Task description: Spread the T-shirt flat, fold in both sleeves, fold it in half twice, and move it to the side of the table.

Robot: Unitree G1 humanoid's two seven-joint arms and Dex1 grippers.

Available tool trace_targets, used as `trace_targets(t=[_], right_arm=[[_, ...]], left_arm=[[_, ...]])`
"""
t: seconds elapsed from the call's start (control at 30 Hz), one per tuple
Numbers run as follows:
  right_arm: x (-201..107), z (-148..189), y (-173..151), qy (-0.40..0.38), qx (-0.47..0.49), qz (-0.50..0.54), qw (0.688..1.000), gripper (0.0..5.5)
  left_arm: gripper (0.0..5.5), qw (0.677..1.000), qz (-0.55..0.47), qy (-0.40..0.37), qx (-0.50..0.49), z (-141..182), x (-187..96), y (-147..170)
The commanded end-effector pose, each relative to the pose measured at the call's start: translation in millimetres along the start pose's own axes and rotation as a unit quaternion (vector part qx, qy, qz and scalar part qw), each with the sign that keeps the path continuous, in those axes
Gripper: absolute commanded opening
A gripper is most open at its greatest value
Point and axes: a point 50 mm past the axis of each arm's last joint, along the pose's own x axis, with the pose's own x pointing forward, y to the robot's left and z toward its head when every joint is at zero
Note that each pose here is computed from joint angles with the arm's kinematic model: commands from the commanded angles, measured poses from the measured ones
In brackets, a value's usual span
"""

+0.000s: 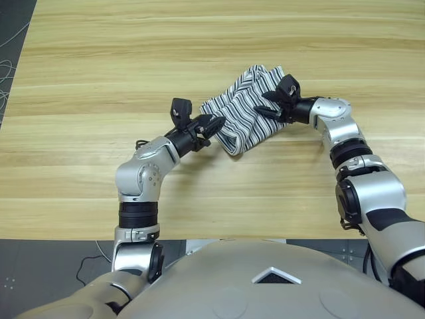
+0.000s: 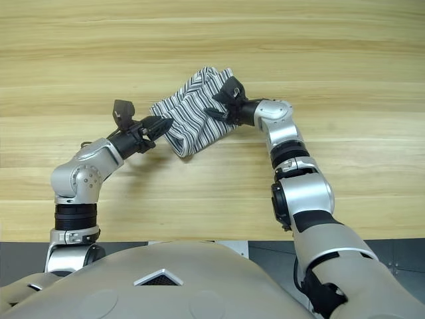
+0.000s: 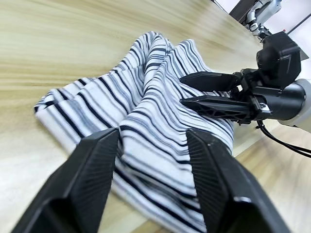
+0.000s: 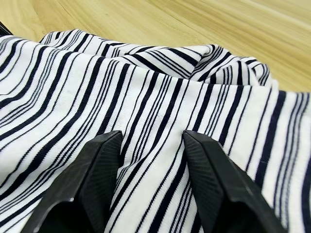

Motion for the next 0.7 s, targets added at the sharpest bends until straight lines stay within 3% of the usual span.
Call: trace_targets(t=[0.03,0.33,0.7], right_arm=[[2.4,-9.0,7.2,0.017,0.004,0.012,1.000,2.35],[2.3,-7.8,6.1,0.015,0.004,0.006,1.000,2.35],[1.5,-3.0,2.6,-0.005,0.016,-0.005,1.000,2.35]], left_arm=[[1.81,1.000,0.008,-0.001,0.009,1.0,4.0,1.0],[0.17,1.000,0.007,0.003,0.012,-1.1,5.3,1.2],[0.11,1.000,0.018,-0.007,0.022,6.5,5.2,5.9]])
